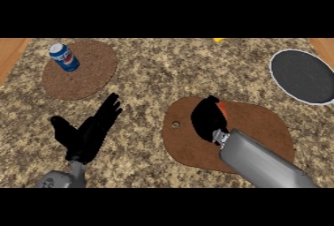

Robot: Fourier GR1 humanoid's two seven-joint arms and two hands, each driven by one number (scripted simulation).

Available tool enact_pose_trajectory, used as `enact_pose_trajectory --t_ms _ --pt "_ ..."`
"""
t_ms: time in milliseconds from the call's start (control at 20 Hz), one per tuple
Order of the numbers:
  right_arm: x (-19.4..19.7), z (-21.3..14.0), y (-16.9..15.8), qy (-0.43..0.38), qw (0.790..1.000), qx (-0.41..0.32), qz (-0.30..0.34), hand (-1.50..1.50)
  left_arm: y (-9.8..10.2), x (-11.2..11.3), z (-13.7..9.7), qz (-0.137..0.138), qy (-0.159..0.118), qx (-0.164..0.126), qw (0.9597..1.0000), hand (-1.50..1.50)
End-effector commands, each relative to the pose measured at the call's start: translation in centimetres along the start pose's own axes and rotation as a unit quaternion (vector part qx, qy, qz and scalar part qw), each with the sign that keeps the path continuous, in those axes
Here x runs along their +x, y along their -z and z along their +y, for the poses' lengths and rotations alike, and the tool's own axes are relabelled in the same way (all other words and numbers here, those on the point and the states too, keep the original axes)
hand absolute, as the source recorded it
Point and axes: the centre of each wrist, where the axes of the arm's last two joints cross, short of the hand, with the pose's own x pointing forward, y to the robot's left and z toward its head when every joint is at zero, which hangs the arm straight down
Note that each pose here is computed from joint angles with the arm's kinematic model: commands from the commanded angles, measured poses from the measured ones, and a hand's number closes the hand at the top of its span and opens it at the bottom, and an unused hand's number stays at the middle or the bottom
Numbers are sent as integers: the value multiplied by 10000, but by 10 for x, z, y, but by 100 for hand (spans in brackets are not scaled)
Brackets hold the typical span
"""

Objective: Pick the sweet potato from the cutting board and place it in the pan

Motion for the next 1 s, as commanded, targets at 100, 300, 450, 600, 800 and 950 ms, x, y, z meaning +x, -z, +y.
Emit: enact_pose_trajectory --t_ms 100,300,450,600,800,950 --pt "-6 20 23 -490 9972 -492 -283 150 2 12 -1 -65 23 1 10000 0" --pt "-1 16 16 -609 9951 -703 -347 150 5 8 6 -28 -21 30 10000 0" --pt "-32 39 23 1922 9779 -251 784 150 -10 -2 6 -2 58 139 9999 0" --pt "-50 52 25 3902 9112 28 1323 150 -10 -1 15 -31 -28 345 9994 0" --pt "-62 52 9 4663 8491 -664 2393 150 -8 -4 12 -21 -84 267 9996 0" --pt "-57 25 5 4633 8120 -1599 3169 150 -6 2 4 -76 -3 192 9998 0"
